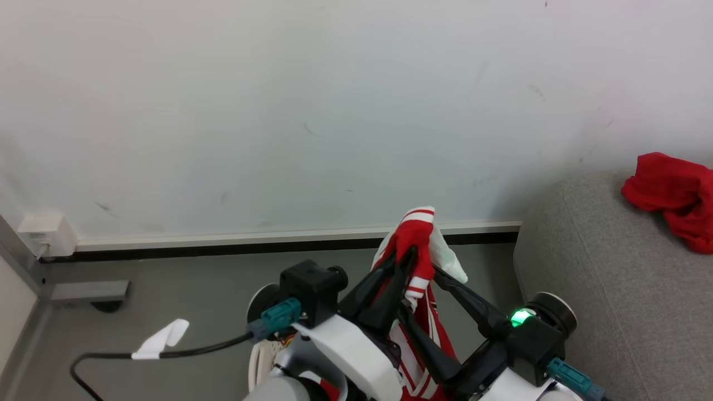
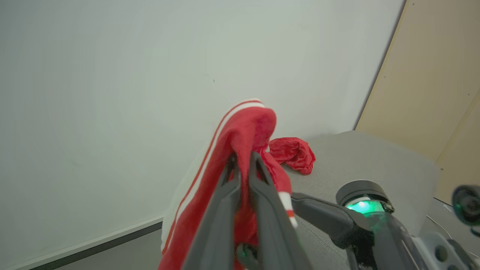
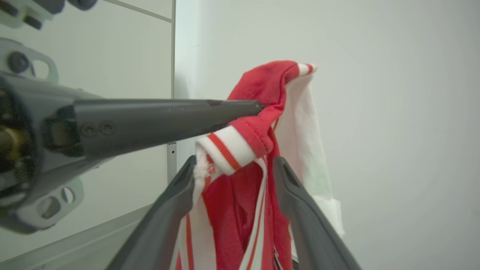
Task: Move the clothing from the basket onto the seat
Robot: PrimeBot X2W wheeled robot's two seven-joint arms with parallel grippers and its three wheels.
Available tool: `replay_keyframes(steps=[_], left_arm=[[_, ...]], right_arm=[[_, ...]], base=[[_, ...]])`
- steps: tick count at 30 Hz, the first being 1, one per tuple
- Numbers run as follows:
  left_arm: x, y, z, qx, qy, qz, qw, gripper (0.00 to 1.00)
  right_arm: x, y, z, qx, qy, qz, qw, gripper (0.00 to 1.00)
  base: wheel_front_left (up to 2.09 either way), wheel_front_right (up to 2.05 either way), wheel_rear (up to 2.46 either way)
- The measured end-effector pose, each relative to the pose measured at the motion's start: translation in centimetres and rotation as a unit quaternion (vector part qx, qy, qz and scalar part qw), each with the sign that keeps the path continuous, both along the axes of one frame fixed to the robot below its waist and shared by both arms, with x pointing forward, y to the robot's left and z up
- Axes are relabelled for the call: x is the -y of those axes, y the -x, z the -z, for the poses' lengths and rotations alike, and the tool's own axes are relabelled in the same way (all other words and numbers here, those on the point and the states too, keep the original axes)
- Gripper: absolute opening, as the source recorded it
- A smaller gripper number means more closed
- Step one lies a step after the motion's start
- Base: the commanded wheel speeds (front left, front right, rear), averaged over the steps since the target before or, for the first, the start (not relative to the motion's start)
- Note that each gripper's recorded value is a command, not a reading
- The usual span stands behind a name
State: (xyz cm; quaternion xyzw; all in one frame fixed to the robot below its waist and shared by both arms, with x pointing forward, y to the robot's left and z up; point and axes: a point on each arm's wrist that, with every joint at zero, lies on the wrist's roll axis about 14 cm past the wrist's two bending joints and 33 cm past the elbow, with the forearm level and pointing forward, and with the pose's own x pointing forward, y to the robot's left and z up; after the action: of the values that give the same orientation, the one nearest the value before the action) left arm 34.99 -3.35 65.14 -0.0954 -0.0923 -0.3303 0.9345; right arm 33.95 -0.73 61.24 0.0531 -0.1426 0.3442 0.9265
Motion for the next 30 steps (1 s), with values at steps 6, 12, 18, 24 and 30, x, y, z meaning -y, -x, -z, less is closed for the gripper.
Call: replay_keyframes(steps=[6, 12, 18, 24, 30], left_arm=[[1.4, 1.4, -0.4, 0.004, -0.003, 0.031, 1.0, 0.0], [2.8, 3.1, -0.8, 0.002, 0.0, 0.067, 0.998, 0.0], [2.7, 3.2, -0.6, -0.007, 0.005, 0.071, 0.997, 0.0], [2.2, 2.2, 0.5, -0.015, 0.0, 0.057, 0.998, 0.12], [2.8, 1.7, 2.4, -0.023, -0.015, 0.068, 0.997, 1.0]], right_arm=[[0.1, -0.4, 0.8, -0.013, 0.009, 0.005, 1.0, 1.0], [0.5, -0.9, 1.8, -0.031, 0.015, 0.013, 0.999, 0.54], [0.8, -1.1, 2.2, -0.055, -0.006, 0.011, 0.998, 0.0], [2.6, -1.4, 1.8, -0.061, -0.022, 0.027, 0.998, 0.0], [5.7, -1.5, 1.5, -0.071, -0.041, 0.06, 0.995, 0.0]], base=[[0.0, 0.0, 0.0], [0.0, 0.0, 0.0], [0.0, 0.0, 0.0], [0.0, 0.0, 0.0], [0.0, 0.0, 0.0]])
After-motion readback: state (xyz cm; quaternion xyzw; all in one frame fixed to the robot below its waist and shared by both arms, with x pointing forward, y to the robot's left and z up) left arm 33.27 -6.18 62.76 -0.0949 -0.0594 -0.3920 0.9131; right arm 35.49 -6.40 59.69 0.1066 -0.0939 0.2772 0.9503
